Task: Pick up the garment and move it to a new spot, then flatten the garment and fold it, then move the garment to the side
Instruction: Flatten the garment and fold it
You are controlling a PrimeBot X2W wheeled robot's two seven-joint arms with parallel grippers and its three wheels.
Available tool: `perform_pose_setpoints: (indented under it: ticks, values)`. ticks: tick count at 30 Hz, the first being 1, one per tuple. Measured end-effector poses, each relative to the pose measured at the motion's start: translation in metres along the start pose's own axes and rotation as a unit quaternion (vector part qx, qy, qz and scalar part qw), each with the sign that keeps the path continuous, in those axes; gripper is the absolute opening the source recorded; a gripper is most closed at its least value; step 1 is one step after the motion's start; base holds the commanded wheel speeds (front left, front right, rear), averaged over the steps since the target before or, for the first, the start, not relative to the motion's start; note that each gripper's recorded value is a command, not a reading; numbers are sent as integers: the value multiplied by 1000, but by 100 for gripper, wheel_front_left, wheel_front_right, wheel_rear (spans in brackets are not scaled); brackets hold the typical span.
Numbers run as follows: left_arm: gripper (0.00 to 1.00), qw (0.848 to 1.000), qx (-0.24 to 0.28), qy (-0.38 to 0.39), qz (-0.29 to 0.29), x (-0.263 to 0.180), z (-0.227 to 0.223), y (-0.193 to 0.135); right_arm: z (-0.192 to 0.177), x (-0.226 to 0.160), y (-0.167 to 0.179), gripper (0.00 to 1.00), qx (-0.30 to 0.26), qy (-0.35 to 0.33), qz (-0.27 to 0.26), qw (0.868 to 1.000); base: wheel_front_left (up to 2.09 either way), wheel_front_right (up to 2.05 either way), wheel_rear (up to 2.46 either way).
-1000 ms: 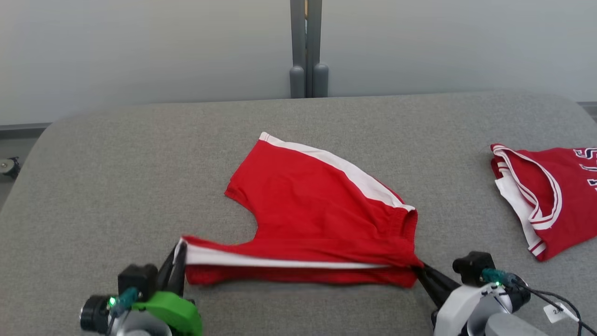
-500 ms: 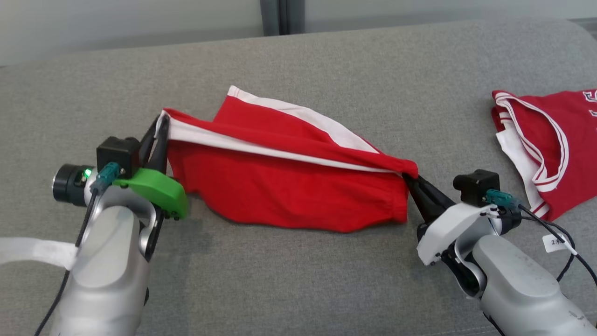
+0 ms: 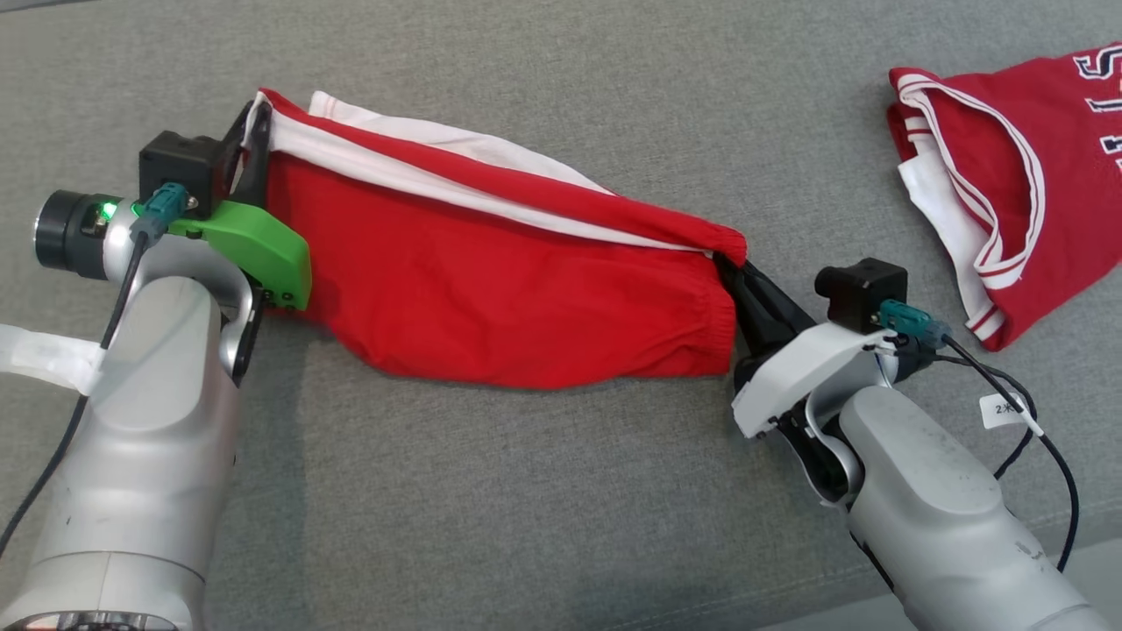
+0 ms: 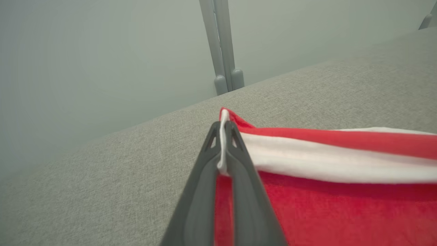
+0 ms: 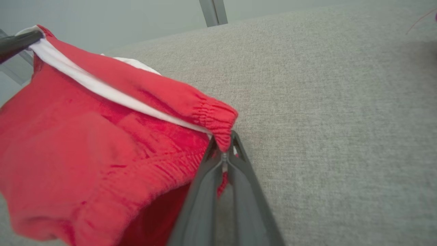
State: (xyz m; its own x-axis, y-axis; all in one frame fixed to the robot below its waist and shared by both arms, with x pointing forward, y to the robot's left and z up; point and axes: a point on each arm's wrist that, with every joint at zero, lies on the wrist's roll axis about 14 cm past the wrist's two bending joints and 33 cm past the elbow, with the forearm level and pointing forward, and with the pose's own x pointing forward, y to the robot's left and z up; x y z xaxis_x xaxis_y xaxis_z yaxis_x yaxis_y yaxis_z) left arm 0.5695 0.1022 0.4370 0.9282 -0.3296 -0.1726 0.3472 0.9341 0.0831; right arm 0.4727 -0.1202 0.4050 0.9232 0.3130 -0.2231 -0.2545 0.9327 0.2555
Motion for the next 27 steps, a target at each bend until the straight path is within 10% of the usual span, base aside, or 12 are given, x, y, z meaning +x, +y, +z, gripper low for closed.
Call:
perform_pose_setpoints:
  ticks: [7,8,9,10,11,27]
  values:
    - [0,999,-7,29,-21,21,-26,-16,-2,4,-11,0,-5,0,-19,1000,0,0,0]
    - [29,999,-12,29,-21,23,-27,-18,-3,4,-13,22,-4,1,-22,1000,0,0,0]
    - [100,999,-21,25,-20,25,-26,-20,-3,4,-14,41,-3,-1,-24,1000,0,0,0]
    - [100,999,-24,21,-22,27,-24,-22,-2,4,-15,84,-2,-2,-26,1000,0,0,0]
    - [100,999,-25,17,-23,28,-22,-23,-3,3,-16,100,-4,-2,-26,1000,0,0,0]
    - [100,996,-82,12,33,-23,-28,-5,84,-38,-57,100,-113,-132,-114,978,0,0,0]
